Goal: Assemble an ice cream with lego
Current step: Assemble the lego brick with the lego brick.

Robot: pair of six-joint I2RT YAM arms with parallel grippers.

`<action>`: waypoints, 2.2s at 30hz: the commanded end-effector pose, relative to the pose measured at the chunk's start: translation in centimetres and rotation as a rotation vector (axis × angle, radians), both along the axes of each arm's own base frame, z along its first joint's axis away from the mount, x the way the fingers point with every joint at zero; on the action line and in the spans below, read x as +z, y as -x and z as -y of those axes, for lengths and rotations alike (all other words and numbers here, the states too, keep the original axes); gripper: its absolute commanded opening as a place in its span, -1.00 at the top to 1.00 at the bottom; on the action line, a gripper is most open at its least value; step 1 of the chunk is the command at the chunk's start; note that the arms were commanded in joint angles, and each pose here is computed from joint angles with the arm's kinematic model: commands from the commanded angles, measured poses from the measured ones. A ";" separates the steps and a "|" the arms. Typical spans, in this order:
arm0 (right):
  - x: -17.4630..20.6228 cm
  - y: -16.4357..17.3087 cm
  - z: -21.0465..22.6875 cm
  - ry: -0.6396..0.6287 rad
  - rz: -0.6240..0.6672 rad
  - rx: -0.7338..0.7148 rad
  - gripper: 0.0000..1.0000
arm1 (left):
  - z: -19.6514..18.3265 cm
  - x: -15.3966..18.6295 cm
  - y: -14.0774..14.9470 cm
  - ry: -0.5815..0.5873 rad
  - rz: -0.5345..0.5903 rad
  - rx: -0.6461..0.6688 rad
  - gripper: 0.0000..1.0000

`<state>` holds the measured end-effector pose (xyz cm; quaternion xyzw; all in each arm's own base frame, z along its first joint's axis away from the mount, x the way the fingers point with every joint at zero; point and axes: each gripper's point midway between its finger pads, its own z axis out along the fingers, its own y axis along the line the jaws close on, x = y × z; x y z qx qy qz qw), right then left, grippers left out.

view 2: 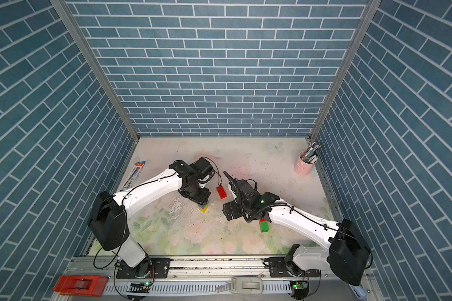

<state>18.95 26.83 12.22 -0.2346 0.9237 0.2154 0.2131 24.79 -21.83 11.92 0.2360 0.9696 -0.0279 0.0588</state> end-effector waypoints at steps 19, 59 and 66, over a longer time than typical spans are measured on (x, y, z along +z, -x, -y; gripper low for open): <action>0.4 0.3 0.8 0.000 -0.022 -0.041 -0.85 | 0.0 0.5 0.8 0.009 -0.010 -0.074 0.20; 0.3 0.5 1.3 0.004 -0.032 -0.058 -0.85 | -0.6 0.5 0.0 -0.012 0.015 -0.200 0.04; 0.1 0.5 1.3 0.008 -0.035 -0.060 -0.85 | -0.6 -0.1 0.3 -0.012 -0.012 -0.201 0.04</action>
